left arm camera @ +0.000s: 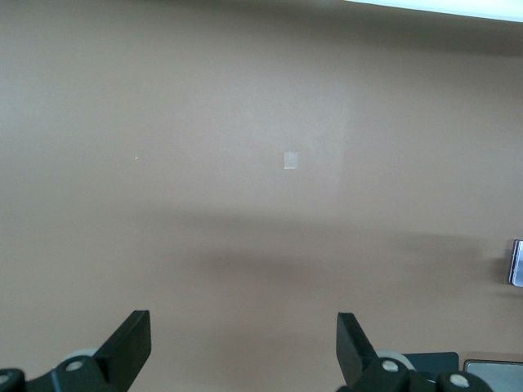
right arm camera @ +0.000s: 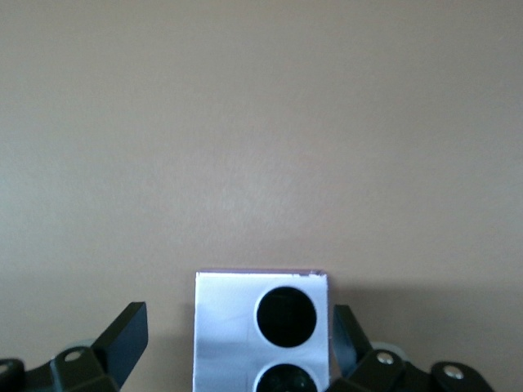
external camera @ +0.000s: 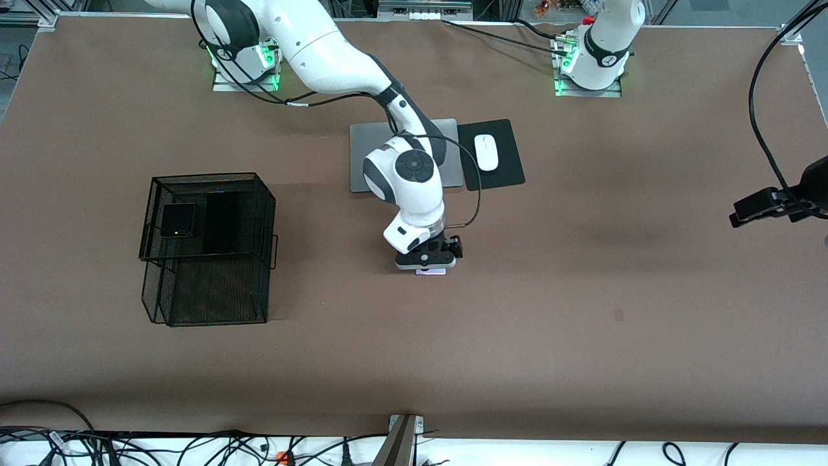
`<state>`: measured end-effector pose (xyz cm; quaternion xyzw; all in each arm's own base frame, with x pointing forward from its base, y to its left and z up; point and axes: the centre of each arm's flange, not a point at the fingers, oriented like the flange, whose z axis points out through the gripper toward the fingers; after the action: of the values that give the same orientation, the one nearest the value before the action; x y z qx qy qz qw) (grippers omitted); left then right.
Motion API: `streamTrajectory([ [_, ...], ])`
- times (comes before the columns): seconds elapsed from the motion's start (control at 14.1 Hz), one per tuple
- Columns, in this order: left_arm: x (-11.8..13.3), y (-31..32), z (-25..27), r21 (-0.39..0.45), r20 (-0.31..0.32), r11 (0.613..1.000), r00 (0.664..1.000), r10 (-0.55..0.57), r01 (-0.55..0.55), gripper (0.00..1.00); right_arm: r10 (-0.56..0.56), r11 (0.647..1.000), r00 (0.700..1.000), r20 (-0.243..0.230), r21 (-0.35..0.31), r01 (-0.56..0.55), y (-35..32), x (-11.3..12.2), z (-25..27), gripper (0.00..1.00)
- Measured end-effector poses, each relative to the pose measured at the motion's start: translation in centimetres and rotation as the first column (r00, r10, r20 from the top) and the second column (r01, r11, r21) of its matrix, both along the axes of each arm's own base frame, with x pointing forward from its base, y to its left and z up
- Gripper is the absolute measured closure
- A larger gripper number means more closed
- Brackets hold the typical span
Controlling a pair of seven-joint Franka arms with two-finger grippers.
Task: Place phones with both arms
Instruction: 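Lift the white flip phone and carry it over the basket with the right gripper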
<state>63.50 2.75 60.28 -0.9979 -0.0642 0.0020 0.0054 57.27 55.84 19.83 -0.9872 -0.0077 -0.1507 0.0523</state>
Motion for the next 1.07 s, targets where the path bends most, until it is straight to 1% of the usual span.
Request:
streamTrajectory([
  [0.21, -0.4, -0.1, 0.1, 0.002, -0.021, 1.0, 1.0, 0.0, 0.0, 0.0, 0.034, 0.999, 0.999, 0.032, -0.03, -0.033, 0.1, -0.3, -1.4, 0.0],
  [0.36, -0.8, -0.3, 0.6, 0.004, -0.023, 1.0, 1.0, -0.003, 0.003, 0.0, 0.044, 0.998, 0.998, 0.041, -0.043, -0.043, 0.1, -0.2, -1.5, 0.0],
  [0.5, -1.6, -0.7, 1.9, 0.012, -0.016, 1.0, 1.0, -0.015, 0.015, 0.0, 0.047, 0.998, 0.998, 0.043, -0.048, -0.045, 0.1, -0.3, -1.7, 0.0],
  [0.71, -3.3, -1.8, 4.0, 0.04, -0.008, 0.993, 0.994, -0.108, 0.109, 0.0, 0.056, 0.997, 0.998, 0.041, -0.054, -0.053, 0.4, -0.7, -2.1, 0.0],
  [0.85, -4.1, -2.9, 4.1, 0.039, -0.022, 0.989, 0.989, -0.144, 0.145, 0.0, 0.065, 0.996, 0.997, 0.04, -0.062, -0.062, 0.6, -1.0, -2.5, 0.0],
  [1.07, -4.5, -3.5, 2.4, 0.03, -0.061, 0.987, 0.986, -0.157, 0.159, 0.0, 0.076, 0.994, 0.996, 0.042, -0.079, -0.072, 0.6, -1.2, -3.4, 0.03],
])
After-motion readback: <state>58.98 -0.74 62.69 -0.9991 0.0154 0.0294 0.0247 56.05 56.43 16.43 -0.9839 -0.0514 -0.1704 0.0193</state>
